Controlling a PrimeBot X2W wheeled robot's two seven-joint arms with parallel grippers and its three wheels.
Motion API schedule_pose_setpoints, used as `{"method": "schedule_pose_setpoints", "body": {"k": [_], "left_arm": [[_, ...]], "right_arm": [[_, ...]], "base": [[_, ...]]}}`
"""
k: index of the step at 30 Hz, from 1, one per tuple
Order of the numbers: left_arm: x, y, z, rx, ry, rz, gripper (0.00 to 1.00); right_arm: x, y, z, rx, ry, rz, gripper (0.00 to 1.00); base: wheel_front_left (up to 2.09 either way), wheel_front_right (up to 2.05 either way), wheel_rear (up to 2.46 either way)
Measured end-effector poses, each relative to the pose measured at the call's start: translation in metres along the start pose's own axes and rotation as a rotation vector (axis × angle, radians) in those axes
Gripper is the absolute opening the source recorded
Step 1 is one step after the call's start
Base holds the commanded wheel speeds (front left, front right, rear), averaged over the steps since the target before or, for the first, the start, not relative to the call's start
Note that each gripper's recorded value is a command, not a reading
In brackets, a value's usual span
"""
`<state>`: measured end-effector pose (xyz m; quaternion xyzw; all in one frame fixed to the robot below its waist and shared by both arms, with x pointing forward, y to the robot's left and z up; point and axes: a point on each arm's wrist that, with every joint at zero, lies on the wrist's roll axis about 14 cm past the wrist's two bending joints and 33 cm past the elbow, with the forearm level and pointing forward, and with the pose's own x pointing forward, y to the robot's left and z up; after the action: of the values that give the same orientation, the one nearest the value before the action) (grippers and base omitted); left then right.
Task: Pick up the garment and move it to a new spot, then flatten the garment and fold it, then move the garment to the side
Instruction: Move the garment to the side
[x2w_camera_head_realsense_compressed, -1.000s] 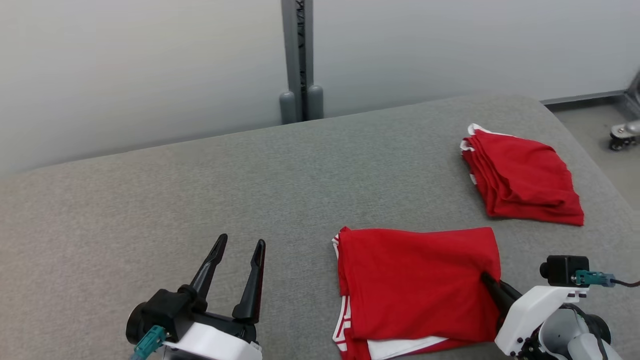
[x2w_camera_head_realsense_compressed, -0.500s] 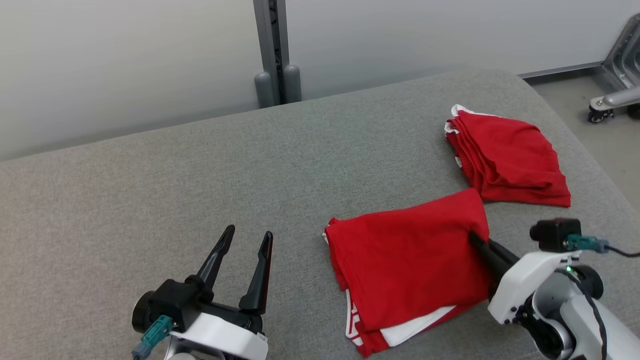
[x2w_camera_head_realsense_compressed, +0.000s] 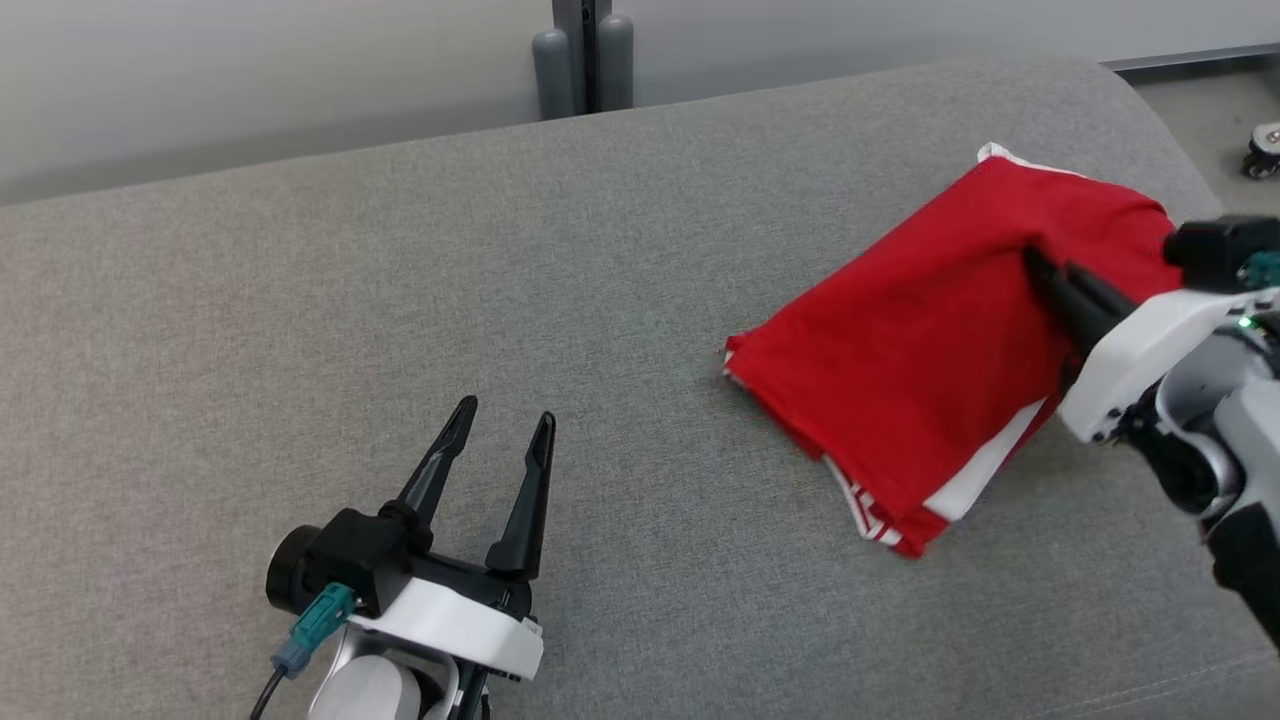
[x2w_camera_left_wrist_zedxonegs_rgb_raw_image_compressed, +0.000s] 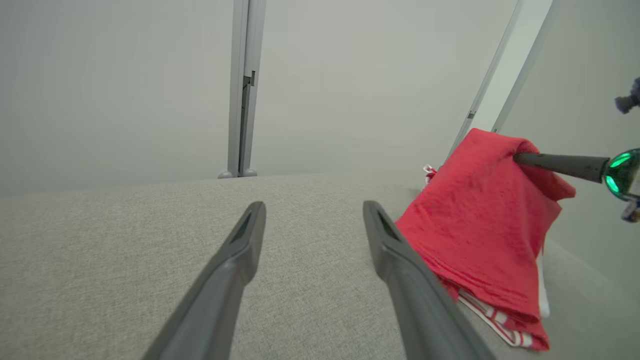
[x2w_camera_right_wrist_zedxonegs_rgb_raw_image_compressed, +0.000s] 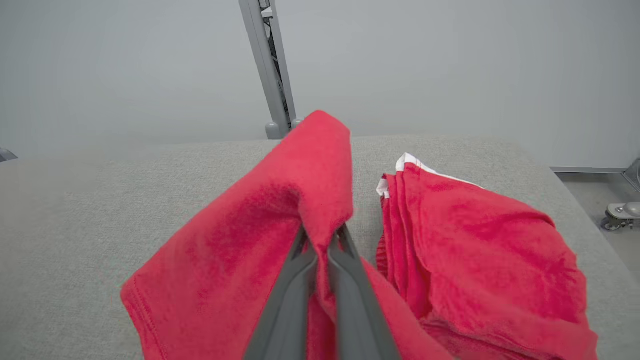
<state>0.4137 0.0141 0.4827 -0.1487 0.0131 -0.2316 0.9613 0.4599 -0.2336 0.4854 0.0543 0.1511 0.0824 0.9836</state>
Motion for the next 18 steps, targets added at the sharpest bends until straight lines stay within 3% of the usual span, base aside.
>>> {"method": "schedule_pose_setpoints", "body": {"k": [6,18], "left_arm": [[0.007,0.008,-0.010,0.001,0.022,0.010,1.00],[0.014,0.009,-0.026,-0.001,0.059,0.000,1.00]], "right_arm": [[0.018,-0.038,0.029,-0.013,-0.042,-0.076,0.00],[0.008,-0.111,0.033,0.001,-0.036,-0.279,0.00]], "base": [[0.00,0.00,0.00],[0.00,0.00,0.00]]}}
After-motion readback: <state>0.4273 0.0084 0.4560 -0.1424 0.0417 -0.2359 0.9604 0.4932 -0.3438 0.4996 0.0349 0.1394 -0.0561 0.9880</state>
